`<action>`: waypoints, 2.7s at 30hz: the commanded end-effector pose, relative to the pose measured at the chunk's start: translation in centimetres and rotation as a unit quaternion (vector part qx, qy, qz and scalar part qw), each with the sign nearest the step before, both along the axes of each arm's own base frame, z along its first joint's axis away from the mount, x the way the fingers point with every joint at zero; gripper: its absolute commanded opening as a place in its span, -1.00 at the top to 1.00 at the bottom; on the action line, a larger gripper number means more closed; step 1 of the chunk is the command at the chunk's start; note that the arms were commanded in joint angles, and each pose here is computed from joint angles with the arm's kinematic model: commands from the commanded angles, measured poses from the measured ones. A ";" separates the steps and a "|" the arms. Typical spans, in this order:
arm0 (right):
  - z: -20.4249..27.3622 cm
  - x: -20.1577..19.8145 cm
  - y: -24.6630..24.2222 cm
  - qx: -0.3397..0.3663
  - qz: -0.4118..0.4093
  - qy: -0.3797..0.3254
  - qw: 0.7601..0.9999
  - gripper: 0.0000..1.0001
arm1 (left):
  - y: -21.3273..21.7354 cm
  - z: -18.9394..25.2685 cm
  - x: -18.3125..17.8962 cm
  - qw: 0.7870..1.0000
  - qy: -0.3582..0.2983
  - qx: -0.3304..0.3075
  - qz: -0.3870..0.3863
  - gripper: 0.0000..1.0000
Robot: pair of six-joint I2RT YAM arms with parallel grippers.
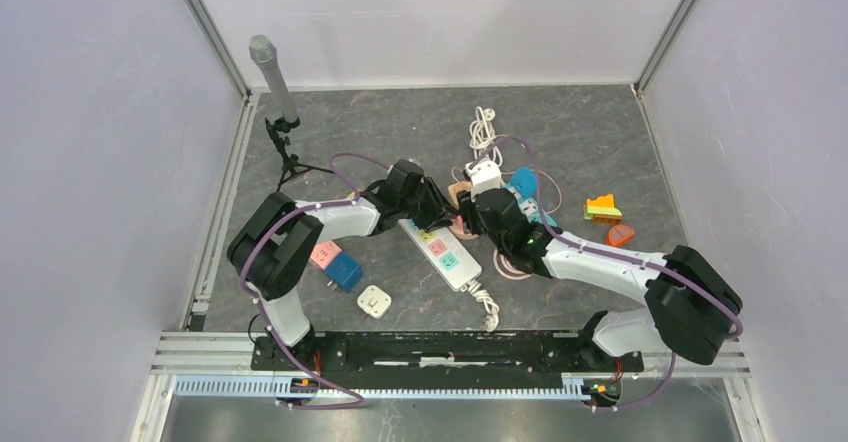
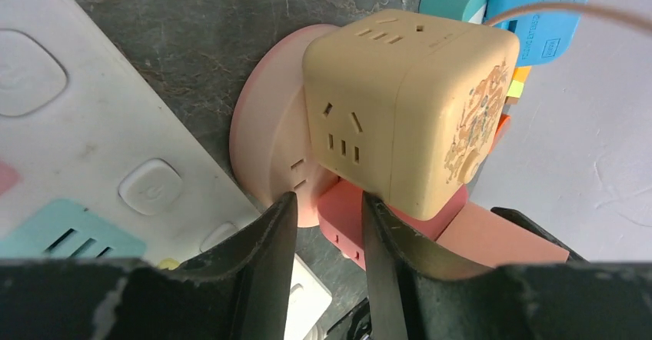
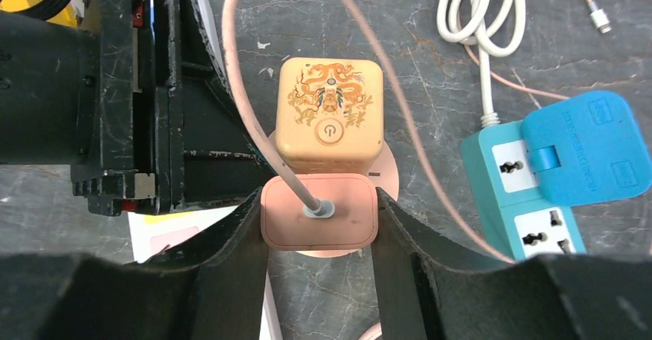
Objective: Pull the plug off the socket
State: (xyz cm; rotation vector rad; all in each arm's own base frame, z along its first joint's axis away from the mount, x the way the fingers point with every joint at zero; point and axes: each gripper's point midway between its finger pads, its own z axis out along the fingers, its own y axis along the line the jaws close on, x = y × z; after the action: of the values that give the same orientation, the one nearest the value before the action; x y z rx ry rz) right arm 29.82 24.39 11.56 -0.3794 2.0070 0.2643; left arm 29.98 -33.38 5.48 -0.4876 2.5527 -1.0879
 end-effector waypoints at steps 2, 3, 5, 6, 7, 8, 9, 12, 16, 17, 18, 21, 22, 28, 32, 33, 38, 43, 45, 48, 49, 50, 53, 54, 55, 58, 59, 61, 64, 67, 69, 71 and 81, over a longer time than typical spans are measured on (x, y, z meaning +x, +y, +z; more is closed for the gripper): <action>4.5 2.0 1.6 -0.009 -0.012 -0.081 0.997 1.00 | 1.5 -3.1 -1.5 0.998 0.018 0.059 -0.020 0.11; 4.5 2.0 1.5 -0.009 -0.015 -0.079 0.997 1.00 | 1.4 -2.9 -1.5 0.998 0.016 0.056 -0.022 0.11; 4.5 1.9 1.4 -0.002 -0.021 -0.074 0.997 1.00 | 1.3 -2.7 -1.5 0.998 0.011 0.053 -0.024 0.11; 4.7 1.8 1.3 0.004 -0.026 -0.071 0.997 1.00 | 1.3 -2.4 -1.4 0.998 0.008 0.052 -0.025 0.11; 4.7 1.9 1.2 0.008 -0.033 -0.069 0.997 1.00 | 1.2 -2.2 -1.3 0.998 0.004 0.050 -0.025 0.11; 4.6 1.9 1.0 0.012 -0.041 -0.062 0.997 1.00 | 1.2 -1.8 -1.1 0.999 -0.001 0.048 -0.025 0.11; 4.5 1.9 0.8 0.016 -0.050 -0.054 0.997 1.00 | 1.1 -1.5 -1.0 0.999 -0.005 0.046 -0.025 0.11; 3.5 2.2 0.0 0.021 -0.069 -0.034 0.997 1.00 | 0.8 -0.5 -0.7 0.999 -0.018 0.038 -0.026 0.11; 1.8 2.2 -0.3 0.031 -0.073 0.007 0.997 1.00 | 0.3 1.5 -0.3 0.997 -0.064 0.005 -0.034 0.11; 1.6 2.2 -0.2 0.032 -0.071 0.014 0.997 1.00 | 0.3 1.9 -0.2 0.996 -0.080 0.004 -0.038 0.11; 1.4 2.1 0.0 0.031 -0.068 0.020 0.997 1.00 | 0.4 2.2 -0.1 0.994 -0.097 0.003 -0.041 0.10; 1.3 1.9 0.4 0.033 -0.059 0.035 0.997 1.00 | 1.3 2.7 0.3 0.986 -0.158 0.021 -0.054 0.06; 1.2 1.8 0.5 0.034 -0.055 0.039 0.997 1.00 | 1.4 3.2 0.2 0.980 -0.184 0.025 -0.067 0.02; 1.5 1.8 1.2 0.050 -0.029 0.059 0.997 1.00 | 1.0 6.4 -1.2 0.919 -0.347 0.029 -0.185 -0.25; 1.2 1.5 0.9 0.046 -0.023 0.070 0.996 1.00 | 0.6 8.3 -2.3 0.848 -0.472 0.011 -0.243 -0.28; 1.1 1.5 0.8 0.047 -0.023 0.071 0.996 1.00 | 0.5 8.7 -2.2 0.833 -0.495 0.014 -0.247 -0.29; 1.0 1.3 1.1 0.062 -0.014 0.075 0.995 1.00 | -0.6 8.9 -1.8 0.775 -0.565 0.018 -0.283 -0.29; 1.2 1.3 1.1 0.067 -0.010 0.076 0.995 1.00 | -1.8 8.2 -0.9 0.755 -0.583 0.020 -0.300 -0.27; 1.3 1.3 1.2 0.071 -0.009 0.076 0.995 1.00 | -2.0 7.5 -0.4 0.756 -0.579 0.026 -0.302 -0.22; 1.4 1.3 1.2 0.074 -0.008 0.076 0.994 1.00 | -2.0 7.0 0.1 0.757 -0.583 0.034 -0.294 -0.18; 1.4 1.3 1.2 0.075 -0.006 0.076 0.994 1.00 | -2.0 6.9 0.2 0.756 -0.584 0.033 -0.294 -0.15; 1.4 1.3 1.2 0.076 -0.006 0.077 0.994 1.00 | -2.1 6.7 0.1 0.756 -0.583 0.031 -0.297 -0.12; 1.3 1.2 1.4 0.078 0.000 0.080 0.994 1.00 | -2.4 6.3 0.1 0.753 -0.583 0.029 -0.304 -0.03; 1.3 1.2 1.4 0.080 0.002 0.080 0.994 1.00 | -2.5 6.1 0.0 0.751 -0.584 0.025 -0.306 -0.01; 1.3 1.1 1.6 0.082 0.004 0.080 0.993 1.00 | -2.7 6.1 -0.1 0.749 -0.586 0.020 -0.309 0.02; 1.3 1.0 1.8 0.089 0.012 0.079 0.993 1.00 | -3.0 5.5 -0.4 0.742 -0.588 0.019 -0.322 0.05; 1.3 0.8 2.0 0.093 0.018 0.079 0.992 1.00 | -3.0 5.3 -0.4 0.742 -0.586 0.021 -0.325 0.08; 1.2 0.7 1.9 0.096 0.018 0.077 0.992 1.00 | -2.9 4.7 -0.4 0.743 -0.582 0.031 -0.330 0.20; 1.4 0.7 1.7 0.096 0.014 0.073 0.993 1.00 | -2.4 4.0 -0.3 0.747 -0.574 0.051 -0.331 0.49; 2.1 1.0 1.4 0.096 0.011 0.059 0.994 1.00 | -1.7 3.2 -0.3 0.753 -0.566 0.068 -0.329 0.80; 2.9 1.2 1.3 0.098 0.008 0.046 0.994 1.00 | -1.4 2.6 -0.4 0.758 -0.557 0.075 -0.331 0.95; 4.2 1.4 0.7 0.110 -0.007 0.026 0.994 1.00 | -1.0 1.9 -0.5 0.765 -0.547 0.085 -0.330 0.95; 5.8 1.5 1.3 0.039 -0.002 -0.039 0.998 1.00 | 0.4 -0.5 -1.0 0.788 -0.504 0.119 -0.332 0.96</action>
State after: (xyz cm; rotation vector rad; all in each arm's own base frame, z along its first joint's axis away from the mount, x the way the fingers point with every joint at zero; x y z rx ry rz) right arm 29.84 23.49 12.25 -0.3066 2.0849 0.3719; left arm 28.37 -35.58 8.65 0.9365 1.6215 -0.9544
